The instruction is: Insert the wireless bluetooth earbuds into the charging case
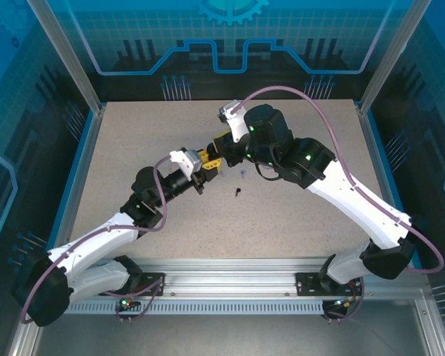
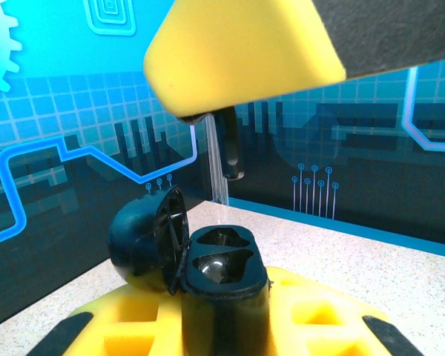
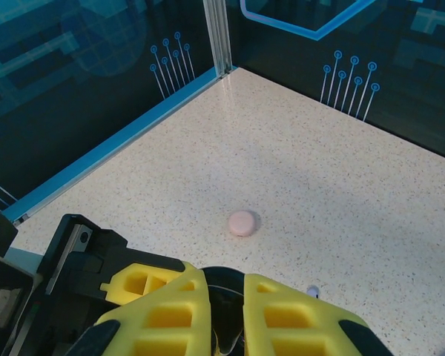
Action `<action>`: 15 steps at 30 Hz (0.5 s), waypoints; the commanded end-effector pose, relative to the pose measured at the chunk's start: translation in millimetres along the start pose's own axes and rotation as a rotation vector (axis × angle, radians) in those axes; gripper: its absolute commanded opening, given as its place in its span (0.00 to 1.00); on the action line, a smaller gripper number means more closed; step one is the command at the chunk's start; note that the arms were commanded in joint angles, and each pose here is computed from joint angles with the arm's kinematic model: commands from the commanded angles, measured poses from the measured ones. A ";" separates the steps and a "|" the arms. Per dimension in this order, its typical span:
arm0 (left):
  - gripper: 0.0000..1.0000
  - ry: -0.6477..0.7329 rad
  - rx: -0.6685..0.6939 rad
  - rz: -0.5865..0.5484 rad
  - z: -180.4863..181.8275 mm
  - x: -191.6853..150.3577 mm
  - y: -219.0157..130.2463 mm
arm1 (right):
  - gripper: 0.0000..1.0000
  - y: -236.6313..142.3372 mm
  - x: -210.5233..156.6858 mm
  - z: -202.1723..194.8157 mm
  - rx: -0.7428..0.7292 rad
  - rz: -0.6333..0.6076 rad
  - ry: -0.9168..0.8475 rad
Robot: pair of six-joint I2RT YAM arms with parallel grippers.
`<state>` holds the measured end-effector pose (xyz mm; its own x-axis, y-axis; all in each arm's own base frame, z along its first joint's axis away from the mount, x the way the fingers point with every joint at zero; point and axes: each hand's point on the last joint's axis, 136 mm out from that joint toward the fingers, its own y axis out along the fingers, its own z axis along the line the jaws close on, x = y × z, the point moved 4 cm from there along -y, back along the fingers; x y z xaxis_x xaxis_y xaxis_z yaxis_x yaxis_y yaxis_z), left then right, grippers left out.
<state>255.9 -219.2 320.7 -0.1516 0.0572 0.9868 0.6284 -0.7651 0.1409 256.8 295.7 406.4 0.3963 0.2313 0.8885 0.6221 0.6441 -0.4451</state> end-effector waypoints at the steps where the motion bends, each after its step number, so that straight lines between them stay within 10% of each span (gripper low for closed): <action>1: 0.00 0.011 0.009 -0.067 0.1 24.5 1.0 | 0.13 4.0 -0.1 7.6 0.015 -0.018 -0.020; 15: 0.00 0.014 0.012 -0.080 0.2 29.8 0.7 | 0.13 20.8 -14.4 8.6 0.019 0.030 -0.009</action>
<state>256.5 -219.1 323.4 -0.1545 0.0592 0.9862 0.6341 -0.7596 0.1449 259.9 303.7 392.0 0.4074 0.2483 0.8788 0.6114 0.6407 -0.4644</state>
